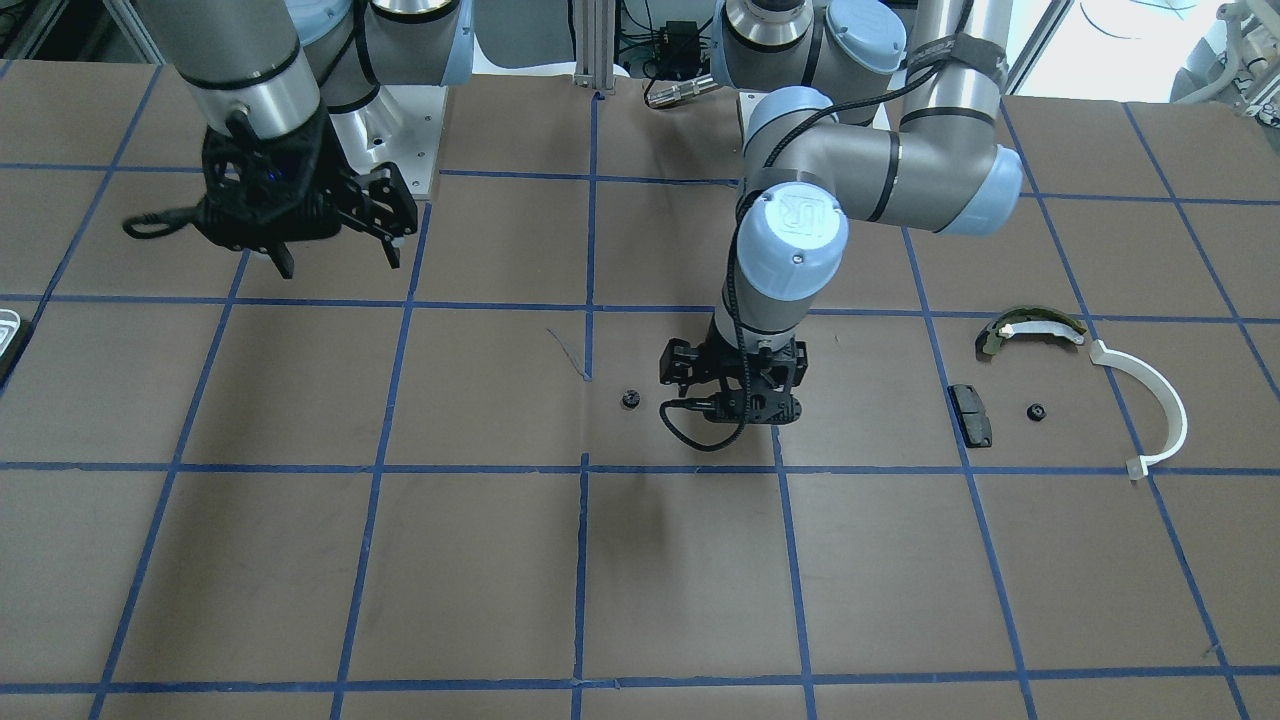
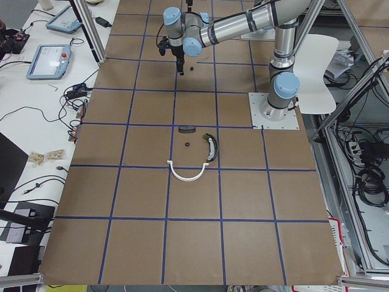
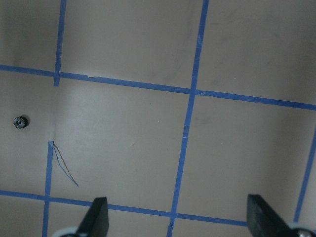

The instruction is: Place bearing gear from tray to pile

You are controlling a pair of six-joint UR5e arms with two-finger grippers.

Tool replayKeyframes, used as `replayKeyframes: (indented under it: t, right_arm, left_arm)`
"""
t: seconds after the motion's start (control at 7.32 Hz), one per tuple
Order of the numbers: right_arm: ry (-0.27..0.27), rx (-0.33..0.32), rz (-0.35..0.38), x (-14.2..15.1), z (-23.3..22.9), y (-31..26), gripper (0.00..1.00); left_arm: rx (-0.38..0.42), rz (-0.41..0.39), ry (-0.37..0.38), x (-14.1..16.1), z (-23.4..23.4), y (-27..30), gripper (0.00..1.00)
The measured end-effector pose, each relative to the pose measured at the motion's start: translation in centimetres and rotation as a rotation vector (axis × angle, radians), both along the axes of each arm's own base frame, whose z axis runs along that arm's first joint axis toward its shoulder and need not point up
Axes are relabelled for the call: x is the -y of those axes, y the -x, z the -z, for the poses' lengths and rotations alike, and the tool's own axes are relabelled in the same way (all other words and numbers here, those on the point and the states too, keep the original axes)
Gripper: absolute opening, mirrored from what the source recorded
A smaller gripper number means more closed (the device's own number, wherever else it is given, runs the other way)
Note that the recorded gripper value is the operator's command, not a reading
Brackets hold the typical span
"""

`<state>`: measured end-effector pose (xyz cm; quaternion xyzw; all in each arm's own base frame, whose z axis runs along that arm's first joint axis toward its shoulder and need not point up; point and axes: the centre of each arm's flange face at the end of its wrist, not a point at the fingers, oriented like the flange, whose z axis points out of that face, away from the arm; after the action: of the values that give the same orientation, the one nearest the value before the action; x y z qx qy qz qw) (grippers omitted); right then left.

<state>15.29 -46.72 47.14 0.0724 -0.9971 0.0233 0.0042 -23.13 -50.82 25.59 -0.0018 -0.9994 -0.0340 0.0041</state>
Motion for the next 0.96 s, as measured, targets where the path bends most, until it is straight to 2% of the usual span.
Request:
replayKeyframes:
  t: [0.27, 0.41, 0.55, 0.68, 0.96]
  right_arm:
    - [0.019, -0.013, -0.014, 0.5, -4.9, 0.0, 1.0]
    - [0.006, -0.014, -0.017, 0.5, -4.8, -0.1, 1.0]
    - [-0.014, -0.019, -0.012, 0.7, -3.6, 0.1, 1.0]
    - [-0.018, -0.023, -0.006, 0.8, -2.6, 0.4, 1.0]
    - [-0.012, -0.018, 0.004, 0.9, -1.9, 0.4, 1.0]
  left_arm:
    - [-0.005, -0.01, 0.032, -2.2, 3.1, 4.1, 1.0]
    - [-0.005, -0.004, 0.036, -2.8, 4.3, 5.6, 0.94]
    - [-0.007, 0.001, 0.042, -3.0, 5.4, 6.5, 0.94]
    - [-0.006, 0.006, 0.039, -3.0, 6.4, 7.0, 0.76]
    - [-0.001, 0.024, 0.022, -3.5, 7.8, 7.9, 0.66]
